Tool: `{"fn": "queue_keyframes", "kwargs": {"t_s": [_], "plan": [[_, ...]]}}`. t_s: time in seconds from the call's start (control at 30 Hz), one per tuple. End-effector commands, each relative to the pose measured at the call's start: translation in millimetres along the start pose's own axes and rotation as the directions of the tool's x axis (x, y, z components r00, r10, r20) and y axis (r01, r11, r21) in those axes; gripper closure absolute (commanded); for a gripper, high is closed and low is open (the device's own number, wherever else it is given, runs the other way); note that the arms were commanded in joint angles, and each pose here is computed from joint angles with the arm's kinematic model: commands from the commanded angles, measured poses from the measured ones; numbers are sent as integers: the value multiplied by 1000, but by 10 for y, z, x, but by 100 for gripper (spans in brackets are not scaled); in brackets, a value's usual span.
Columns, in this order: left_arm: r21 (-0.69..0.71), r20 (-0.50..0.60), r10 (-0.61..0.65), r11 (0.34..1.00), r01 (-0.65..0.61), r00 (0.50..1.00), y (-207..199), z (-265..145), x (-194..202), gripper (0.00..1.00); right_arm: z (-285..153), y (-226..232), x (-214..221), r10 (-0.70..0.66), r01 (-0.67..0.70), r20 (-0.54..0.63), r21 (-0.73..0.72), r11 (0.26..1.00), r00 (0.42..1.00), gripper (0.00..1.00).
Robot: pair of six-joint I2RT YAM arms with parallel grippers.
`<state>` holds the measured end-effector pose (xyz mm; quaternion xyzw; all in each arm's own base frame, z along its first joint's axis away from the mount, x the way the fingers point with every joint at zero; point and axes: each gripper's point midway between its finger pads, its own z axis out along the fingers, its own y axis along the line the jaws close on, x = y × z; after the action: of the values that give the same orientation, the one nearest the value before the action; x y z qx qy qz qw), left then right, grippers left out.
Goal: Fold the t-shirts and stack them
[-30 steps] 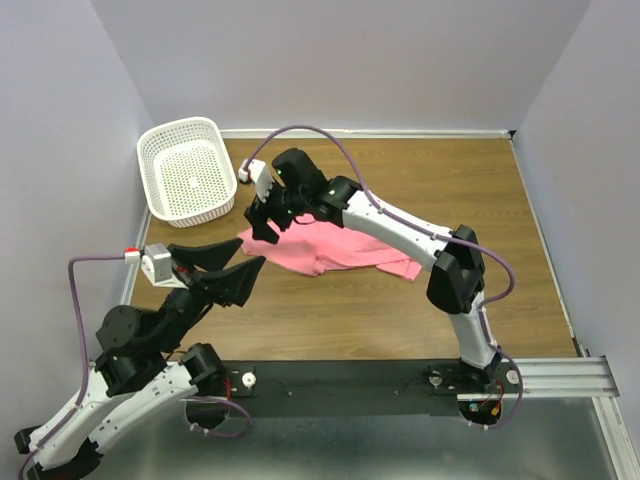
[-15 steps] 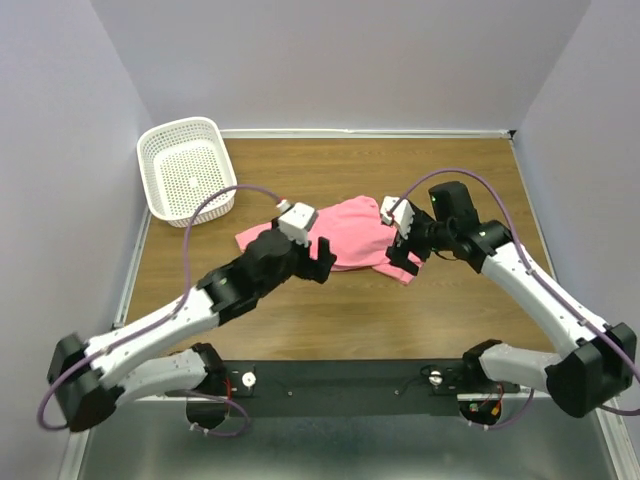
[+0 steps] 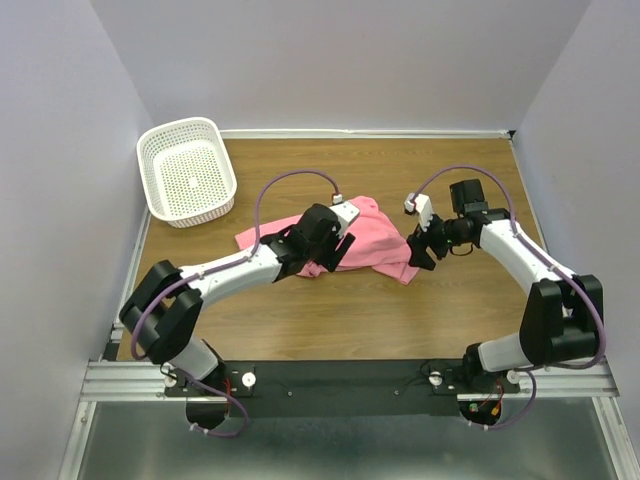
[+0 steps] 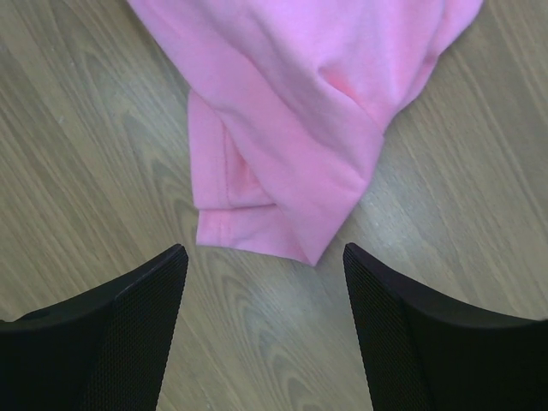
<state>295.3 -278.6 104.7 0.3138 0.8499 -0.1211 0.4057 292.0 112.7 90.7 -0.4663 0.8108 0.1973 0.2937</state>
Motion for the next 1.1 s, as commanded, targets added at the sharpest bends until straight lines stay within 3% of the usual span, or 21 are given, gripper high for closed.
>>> {"fn": "queue_keyframes", "kwargs": {"t_s": [0.0, 0.1, 0.2, 0.57, 0.67, 0.77, 0.8, 1.07], "plan": [[-15, -64, 162, 986, -163, 985, 89, 53, 14, 27, 38, 25, -60, 3, 0, 43, -54, 999, 999, 20], [4, -149, 218, 976, -220, 965, 94, 135, 223, 31, 61, -9, -24, 17, -15, 38, -57, 998, 999, 20], [35, -236, 268, 963, -267, 934, 88, 202, 424, 42, 62, -75, -4, 47, -45, 40, -56, 997, 998, 20], [-39, -334, 337, 928, -371, 880, 218, 296, 618, 44, 54, -108, 56, 80, -77, 48, -62, 995, 996, 20], [-67, -334, 337, 923, -379, 880, 255, 344, 548, 56, 64, -100, 65, 82, -78, 45, -66, 995, 996, 21], [-83, -321, 332, 923, -375, 887, 265, 356, 472, 83, 68, -91, 80, 85, -82, 44, -69, 994, 995, 21], [-94, -312, 330, 923, -374, 891, 275, 356, 437, 100, 70, -93, 89, 83, -80, 41, -67, 994, 996, 21], [-82, -155, 315, 940, -330, 936, 188, 101, 78, 100, 112, -393, 182, 173, -172, -11, 72, 982, 985, 23]]}}
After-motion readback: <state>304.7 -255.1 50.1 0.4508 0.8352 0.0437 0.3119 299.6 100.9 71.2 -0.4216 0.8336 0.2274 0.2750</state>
